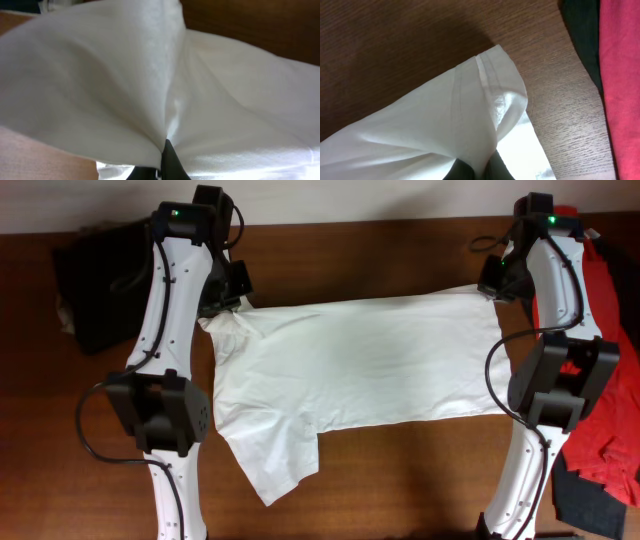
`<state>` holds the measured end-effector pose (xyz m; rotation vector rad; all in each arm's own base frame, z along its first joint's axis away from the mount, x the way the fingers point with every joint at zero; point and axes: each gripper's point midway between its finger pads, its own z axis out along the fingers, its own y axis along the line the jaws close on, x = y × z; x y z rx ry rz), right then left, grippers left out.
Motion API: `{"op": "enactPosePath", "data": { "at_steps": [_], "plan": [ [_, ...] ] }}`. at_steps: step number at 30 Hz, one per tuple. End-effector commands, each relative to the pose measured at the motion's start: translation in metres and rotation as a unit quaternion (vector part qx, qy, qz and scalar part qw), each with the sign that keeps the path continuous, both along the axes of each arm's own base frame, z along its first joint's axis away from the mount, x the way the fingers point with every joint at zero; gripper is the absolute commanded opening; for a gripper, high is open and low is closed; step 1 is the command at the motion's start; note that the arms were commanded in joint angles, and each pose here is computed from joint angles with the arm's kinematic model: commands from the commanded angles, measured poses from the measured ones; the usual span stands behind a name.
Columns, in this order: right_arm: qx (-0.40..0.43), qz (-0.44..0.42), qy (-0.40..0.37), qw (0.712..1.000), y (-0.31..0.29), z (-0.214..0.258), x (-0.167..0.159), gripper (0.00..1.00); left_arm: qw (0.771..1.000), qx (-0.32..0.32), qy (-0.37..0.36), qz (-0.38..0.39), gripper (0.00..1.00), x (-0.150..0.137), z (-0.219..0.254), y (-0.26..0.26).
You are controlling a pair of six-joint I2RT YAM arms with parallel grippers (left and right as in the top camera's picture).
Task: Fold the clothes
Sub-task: 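Lower the stretched T-shirt flat onto the table with both grippers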
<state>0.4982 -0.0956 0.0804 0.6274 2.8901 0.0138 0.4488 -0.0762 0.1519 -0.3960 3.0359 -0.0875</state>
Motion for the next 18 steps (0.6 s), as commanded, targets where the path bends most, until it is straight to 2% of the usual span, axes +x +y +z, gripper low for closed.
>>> {"op": "enactPosePath", "data": {
  "at_steps": [1,5,9,18],
  "plan": [
    [-0.019,-0.02,-0.001,1.0,-0.02,0.005,-0.003,0.04,0.999,0.032,0.033,0.006,0.01,-0.017,-0.014,0.009],
    [-0.021,-0.021,0.0,1.0,-0.02,0.005,-0.004,0.04,0.996,0.028,0.088,-0.006,0.01,-0.038,-0.048,-0.002],
    [-0.032,-0.032,0.008,0.999,-0.027,0.005,-0.008,0.04,0.993,0.023,0.112,-0.011,0.01,-0.048,-0.072,-0.008],
    [-0.041,-0.052,0.015,0.998,-0.038,0.004,-0.014,0.06,0.988,0.028,0.146,-0.046,0.01,-0.07,-0.074,-0.026]
  ]
}}
